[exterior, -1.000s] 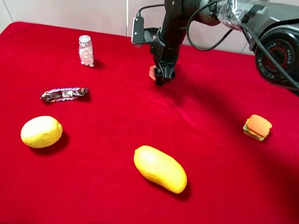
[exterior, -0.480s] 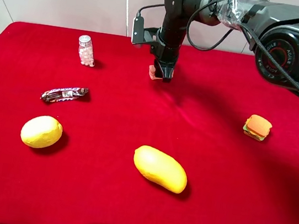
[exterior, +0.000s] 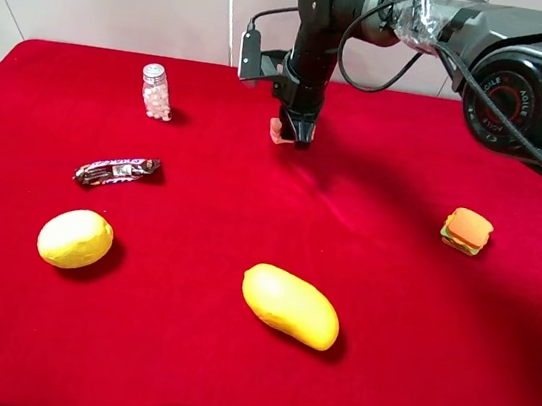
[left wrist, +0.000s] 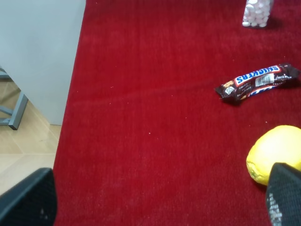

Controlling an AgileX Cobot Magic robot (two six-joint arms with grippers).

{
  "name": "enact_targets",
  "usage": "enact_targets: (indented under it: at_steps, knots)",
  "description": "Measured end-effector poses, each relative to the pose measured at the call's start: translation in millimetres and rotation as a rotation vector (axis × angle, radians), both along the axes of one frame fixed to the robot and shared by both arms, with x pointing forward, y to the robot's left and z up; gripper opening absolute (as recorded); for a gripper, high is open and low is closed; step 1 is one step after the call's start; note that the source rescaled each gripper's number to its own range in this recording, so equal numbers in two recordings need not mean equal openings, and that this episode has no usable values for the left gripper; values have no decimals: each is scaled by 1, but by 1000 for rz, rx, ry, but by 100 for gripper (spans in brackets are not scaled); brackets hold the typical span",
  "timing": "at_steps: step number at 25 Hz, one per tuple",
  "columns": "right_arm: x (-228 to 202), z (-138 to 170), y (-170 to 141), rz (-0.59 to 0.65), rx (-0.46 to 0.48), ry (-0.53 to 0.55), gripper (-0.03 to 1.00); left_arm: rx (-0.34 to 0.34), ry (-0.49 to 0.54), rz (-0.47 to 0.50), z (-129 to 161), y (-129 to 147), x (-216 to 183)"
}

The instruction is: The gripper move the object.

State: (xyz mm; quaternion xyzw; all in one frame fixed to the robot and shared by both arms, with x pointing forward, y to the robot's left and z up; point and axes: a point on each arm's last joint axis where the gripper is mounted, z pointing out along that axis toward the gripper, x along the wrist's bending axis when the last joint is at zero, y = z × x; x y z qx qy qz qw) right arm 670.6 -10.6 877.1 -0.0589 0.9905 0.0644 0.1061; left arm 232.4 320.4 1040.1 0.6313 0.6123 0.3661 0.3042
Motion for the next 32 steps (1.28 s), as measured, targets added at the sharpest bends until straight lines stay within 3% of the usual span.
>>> enact_targets:
  at_steps: [12, 32]
  knots:
    - [0, 8, 0, 2, 2, -13, 2, 0, 0, 0, 0, 0, 0]
    - [-16, 70, -10, -42, -44, 25, 0, 0, 0, 0, 0, 0, 0]
